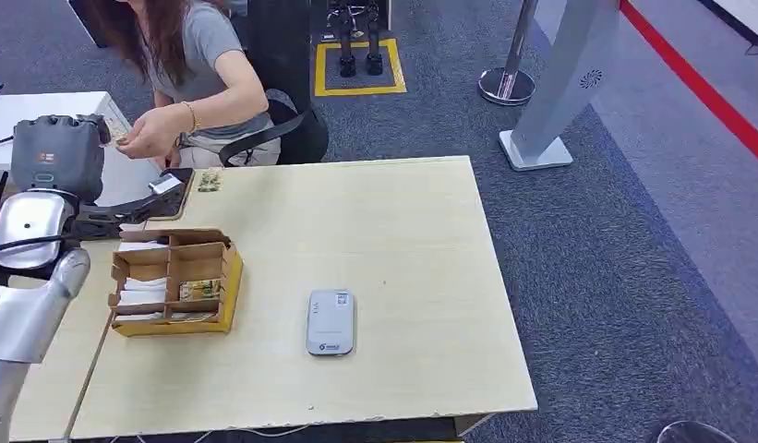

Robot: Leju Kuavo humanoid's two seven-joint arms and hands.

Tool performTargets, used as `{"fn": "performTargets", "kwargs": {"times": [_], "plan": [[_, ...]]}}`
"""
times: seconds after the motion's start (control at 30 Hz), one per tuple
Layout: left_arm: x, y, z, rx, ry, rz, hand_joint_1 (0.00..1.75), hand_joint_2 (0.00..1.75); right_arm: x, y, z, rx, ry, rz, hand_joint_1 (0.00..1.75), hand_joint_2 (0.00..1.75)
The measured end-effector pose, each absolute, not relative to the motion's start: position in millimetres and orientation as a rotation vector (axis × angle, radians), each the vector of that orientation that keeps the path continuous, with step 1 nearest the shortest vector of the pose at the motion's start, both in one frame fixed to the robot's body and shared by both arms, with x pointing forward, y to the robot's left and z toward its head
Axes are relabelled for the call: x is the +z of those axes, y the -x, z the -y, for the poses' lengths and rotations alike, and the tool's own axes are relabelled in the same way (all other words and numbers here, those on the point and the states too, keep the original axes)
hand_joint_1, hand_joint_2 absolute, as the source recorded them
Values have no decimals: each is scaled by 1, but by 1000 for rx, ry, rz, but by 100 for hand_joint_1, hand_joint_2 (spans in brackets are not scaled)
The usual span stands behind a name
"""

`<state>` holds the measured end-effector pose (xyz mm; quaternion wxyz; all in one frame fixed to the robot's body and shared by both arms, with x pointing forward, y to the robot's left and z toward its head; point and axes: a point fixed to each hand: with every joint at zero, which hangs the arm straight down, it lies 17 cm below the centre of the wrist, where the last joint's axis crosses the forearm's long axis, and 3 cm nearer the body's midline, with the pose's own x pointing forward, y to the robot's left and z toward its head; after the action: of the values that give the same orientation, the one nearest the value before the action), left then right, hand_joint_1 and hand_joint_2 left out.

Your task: Pass the card to the sensor for recognition and then transmit it.

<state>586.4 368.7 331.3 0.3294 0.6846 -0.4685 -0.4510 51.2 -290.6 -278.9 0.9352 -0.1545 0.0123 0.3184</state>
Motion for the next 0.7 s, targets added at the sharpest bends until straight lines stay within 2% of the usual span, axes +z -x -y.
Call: {"fn": "performTargets", "kwargs": {"times": [0.03,0.07,0.67,0.7], "plan": [[331,-586,-369,-1182,-1793,1222,63,175,-279,-52,291,651,317,-23,0,175],[326,-586,-369,-1192,-1794,1212,0,175,-279,-54,290,651,317,-16,0,175],[320,-580,-363,-1196,-1814,1244,0,175,-279,-54,290,655,316,-17,0,175],[320,-577,-359,-1192,-1816,1265,0,175,-279,-54,290,654,317,-17,0,0]]}}
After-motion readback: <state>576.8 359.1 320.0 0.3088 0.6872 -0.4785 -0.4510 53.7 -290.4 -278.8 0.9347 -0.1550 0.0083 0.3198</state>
